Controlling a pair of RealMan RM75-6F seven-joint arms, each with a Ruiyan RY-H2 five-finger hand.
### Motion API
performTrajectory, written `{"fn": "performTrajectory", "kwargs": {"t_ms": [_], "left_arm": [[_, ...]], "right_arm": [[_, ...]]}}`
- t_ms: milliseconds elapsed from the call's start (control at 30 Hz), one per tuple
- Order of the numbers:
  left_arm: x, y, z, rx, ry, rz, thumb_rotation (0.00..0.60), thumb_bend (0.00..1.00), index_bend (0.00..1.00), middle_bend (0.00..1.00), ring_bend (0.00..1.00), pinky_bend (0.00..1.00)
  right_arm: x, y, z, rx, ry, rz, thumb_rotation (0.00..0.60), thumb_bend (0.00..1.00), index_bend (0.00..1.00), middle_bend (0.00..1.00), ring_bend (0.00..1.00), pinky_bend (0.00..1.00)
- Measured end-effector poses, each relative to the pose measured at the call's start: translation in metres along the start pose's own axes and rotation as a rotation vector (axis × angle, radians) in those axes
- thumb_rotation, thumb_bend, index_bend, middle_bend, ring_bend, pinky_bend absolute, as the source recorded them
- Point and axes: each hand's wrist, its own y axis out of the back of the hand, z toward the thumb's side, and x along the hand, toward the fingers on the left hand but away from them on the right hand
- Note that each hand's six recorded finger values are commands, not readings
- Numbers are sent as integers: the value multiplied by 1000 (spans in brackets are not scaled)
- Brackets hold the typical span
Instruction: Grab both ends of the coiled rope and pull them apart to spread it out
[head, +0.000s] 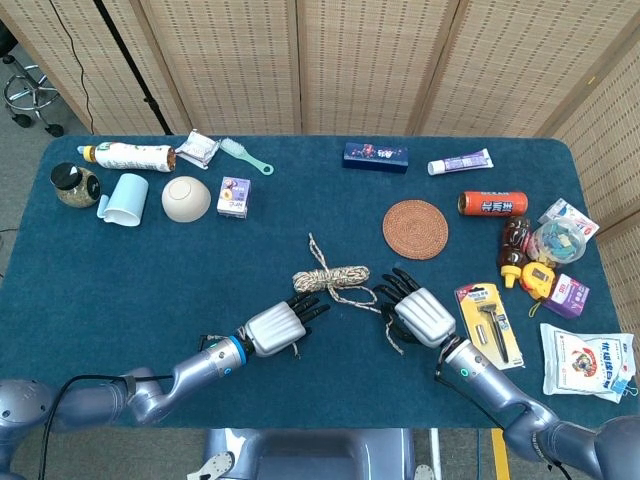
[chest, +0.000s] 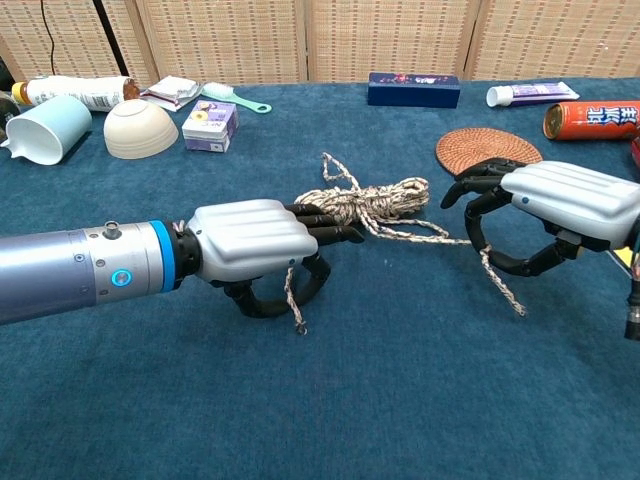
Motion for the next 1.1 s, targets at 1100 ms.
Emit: {"fn": "performTrajectory", "kwargs": {"t_ms": [1100], "left_arm": [[-1, -1, -2, -21, 16, -1, 600, 470, 599, 0, 0, 0]], "right_arm": [[2, -2, -3, -13, -13, 2, 600, 528, 627, 227, 102, 0]]}}
